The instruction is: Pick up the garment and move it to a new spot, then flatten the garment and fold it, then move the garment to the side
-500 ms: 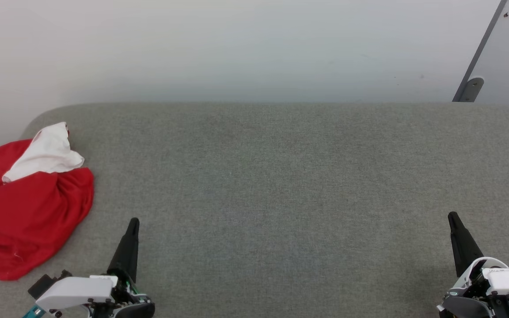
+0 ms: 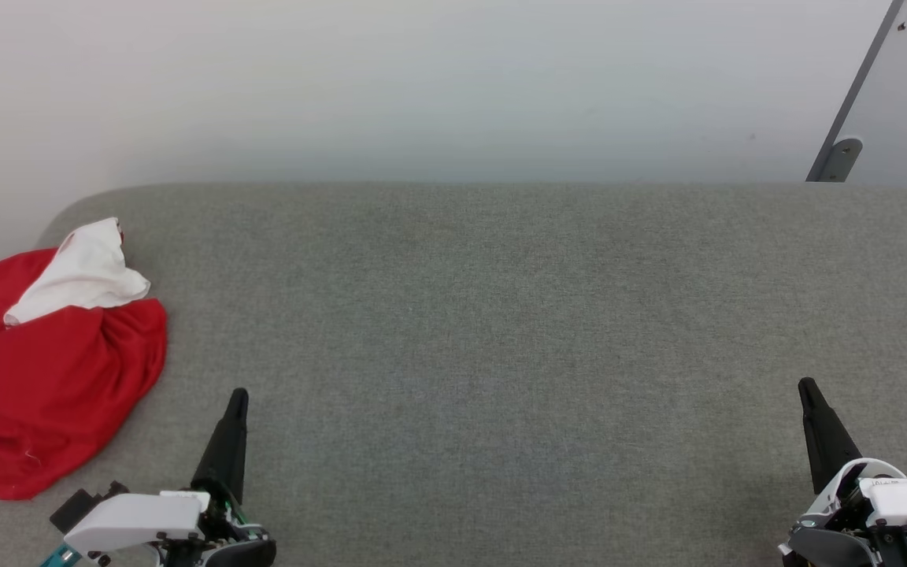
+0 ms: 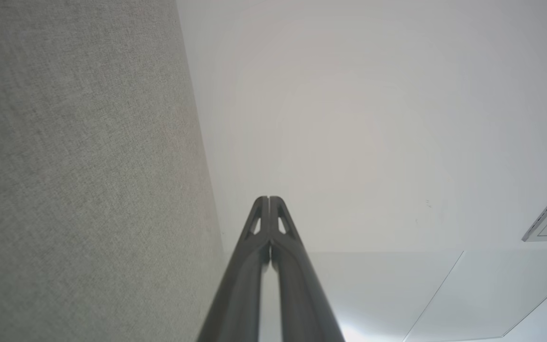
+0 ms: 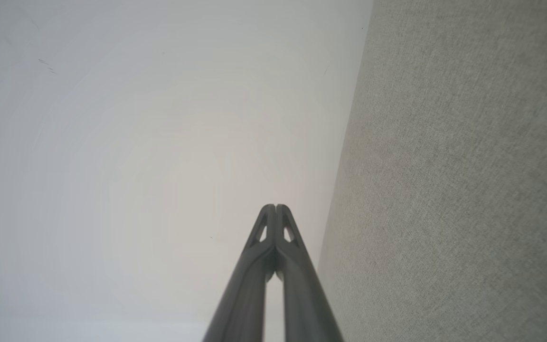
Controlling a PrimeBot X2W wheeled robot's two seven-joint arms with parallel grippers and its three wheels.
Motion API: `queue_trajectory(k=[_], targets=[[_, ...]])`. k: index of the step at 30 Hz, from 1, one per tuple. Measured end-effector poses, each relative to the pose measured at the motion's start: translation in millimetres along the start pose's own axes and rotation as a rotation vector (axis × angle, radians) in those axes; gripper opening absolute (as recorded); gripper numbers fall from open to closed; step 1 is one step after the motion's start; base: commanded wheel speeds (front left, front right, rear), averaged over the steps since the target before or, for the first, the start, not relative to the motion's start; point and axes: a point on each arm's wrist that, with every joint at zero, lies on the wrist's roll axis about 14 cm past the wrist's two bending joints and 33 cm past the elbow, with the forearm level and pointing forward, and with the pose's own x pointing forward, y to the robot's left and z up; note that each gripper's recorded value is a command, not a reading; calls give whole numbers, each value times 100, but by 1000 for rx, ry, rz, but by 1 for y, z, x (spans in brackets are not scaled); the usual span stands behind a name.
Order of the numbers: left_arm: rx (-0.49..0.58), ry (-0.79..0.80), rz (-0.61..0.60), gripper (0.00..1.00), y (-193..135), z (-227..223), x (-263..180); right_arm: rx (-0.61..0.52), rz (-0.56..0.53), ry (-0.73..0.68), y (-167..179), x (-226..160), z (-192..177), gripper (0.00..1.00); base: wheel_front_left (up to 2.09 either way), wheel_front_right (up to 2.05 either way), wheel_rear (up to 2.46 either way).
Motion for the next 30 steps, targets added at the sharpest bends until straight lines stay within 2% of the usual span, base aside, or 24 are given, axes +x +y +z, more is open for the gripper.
queue_trajectory(k=[9,10,18,30], targets=[[0,0,0,0,0,0,0,0,0,0,0,0,0,0,0,0,0],[-1,0,2,100,1,0,0,0,-2,0,-1,0,0,100,0,0,0],[-20,-5,131,100,43,-3,-21,15,-114,-8,-38,-17,-1,100,0,0,0],[34,-14,96,100,29,-6,-17,-22,-89,-13,-30,-15,-2,100,0,0,0]])
